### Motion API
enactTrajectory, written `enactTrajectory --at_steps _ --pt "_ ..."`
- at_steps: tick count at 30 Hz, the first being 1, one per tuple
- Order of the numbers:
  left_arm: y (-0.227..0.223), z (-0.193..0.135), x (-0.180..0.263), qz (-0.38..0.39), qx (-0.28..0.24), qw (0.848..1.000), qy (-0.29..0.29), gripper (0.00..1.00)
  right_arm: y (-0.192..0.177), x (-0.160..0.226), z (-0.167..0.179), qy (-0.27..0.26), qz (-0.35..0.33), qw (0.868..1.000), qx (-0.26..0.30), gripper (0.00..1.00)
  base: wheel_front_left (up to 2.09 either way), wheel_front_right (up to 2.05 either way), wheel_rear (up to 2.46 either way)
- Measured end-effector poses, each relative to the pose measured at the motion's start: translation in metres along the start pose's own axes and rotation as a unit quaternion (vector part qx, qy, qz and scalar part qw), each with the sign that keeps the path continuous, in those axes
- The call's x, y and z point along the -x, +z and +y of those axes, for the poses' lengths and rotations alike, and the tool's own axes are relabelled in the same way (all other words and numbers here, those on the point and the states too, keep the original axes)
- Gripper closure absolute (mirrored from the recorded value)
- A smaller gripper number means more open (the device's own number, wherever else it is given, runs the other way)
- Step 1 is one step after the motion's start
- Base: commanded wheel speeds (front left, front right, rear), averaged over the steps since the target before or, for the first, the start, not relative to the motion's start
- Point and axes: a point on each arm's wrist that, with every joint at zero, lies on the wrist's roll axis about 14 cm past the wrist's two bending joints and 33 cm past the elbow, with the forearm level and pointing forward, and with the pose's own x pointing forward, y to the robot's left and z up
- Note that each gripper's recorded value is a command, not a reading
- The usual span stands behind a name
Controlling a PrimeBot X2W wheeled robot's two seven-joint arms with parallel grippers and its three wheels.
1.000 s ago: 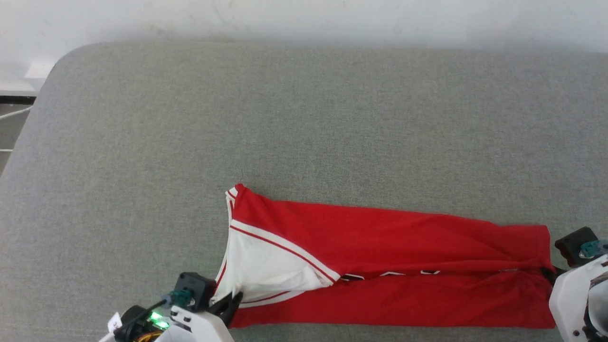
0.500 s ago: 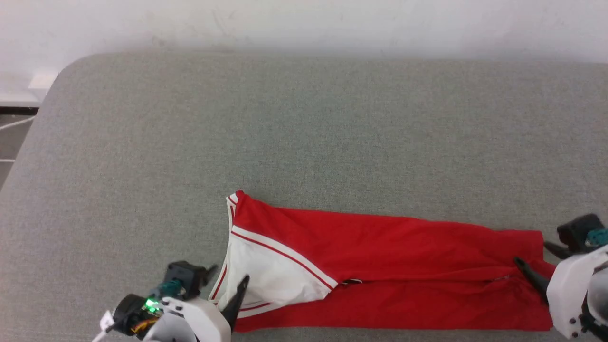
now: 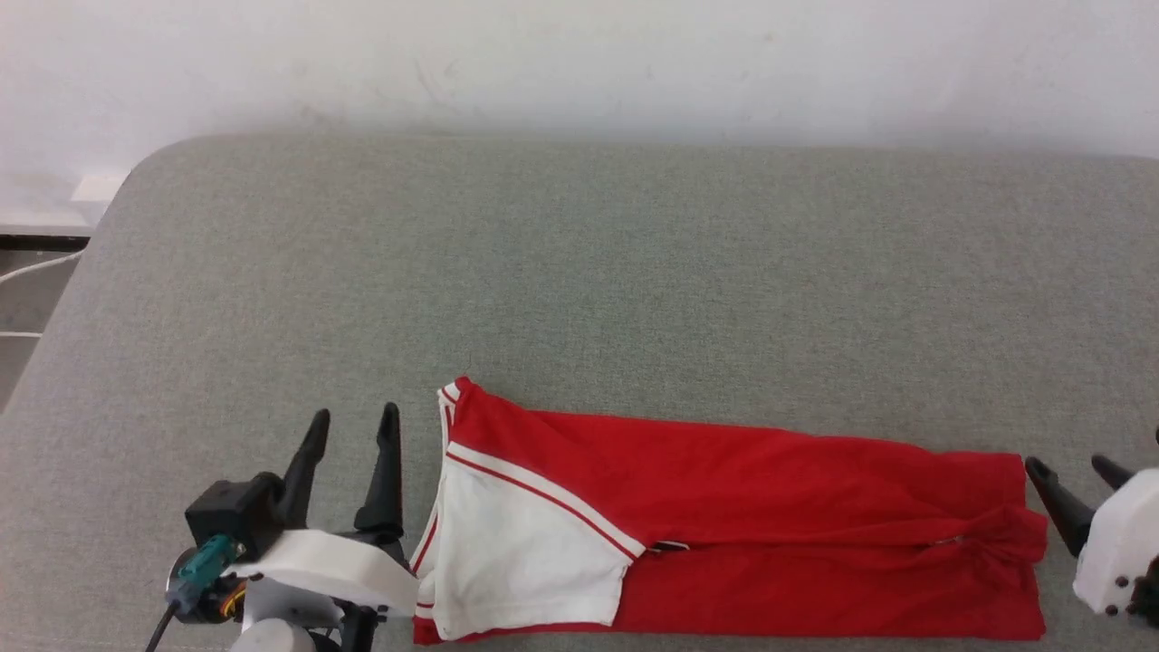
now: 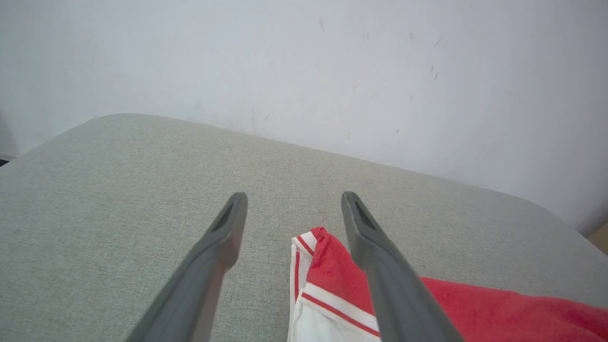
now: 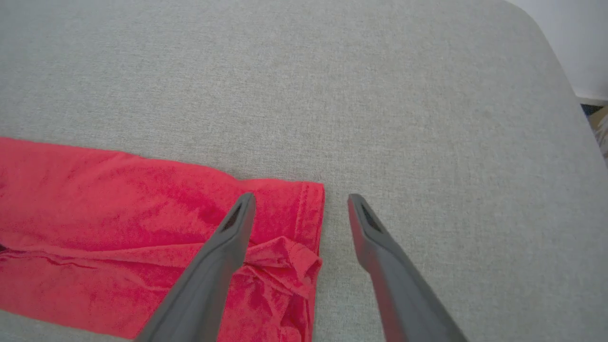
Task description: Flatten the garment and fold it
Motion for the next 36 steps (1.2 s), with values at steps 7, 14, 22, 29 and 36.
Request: enactTrajectory --at_steps 7,14,22,29,36 --pt "0.026 -0.002 0.0 -0.057 -0.014 0.998 0.012 0.0 -0.044 -0.005 0.005 -0.043 0.042 0.994 -0.088 0.0 0.0 0.0 0.0" --pt "0.024 0.004 0.002 -0.064 -0.028 0.997 0.022 0.0 -0.087 -0.012 0.003 -0.077 0.099 0.984 -0.129 0.0 0.0 0.0 0.0" --pt "0.015 0.008 -0.001 -0.055 -0.033 0.997 0.031 0.0 -0.105 -0.03 0.012 -0.072 0.127 0.979 -0.14 0.0 0.0 0.0 0.0" --pt "0.005 0.012 -0.002 -0.043 -0.034 0.998 0.036 0.0 -0.107 -0.04 0.023 -0.051 0.136 0.982 -0.118 1.0 0.0 0.0 0.0" --pt "0.006 0.014 0.0 -0.045 -0.032 0.998 0.037 0.0 -0.091 -0.034 0.004 -0.07 0.096 0.987 -0.111 1.0 0.0 0.0 0.0"
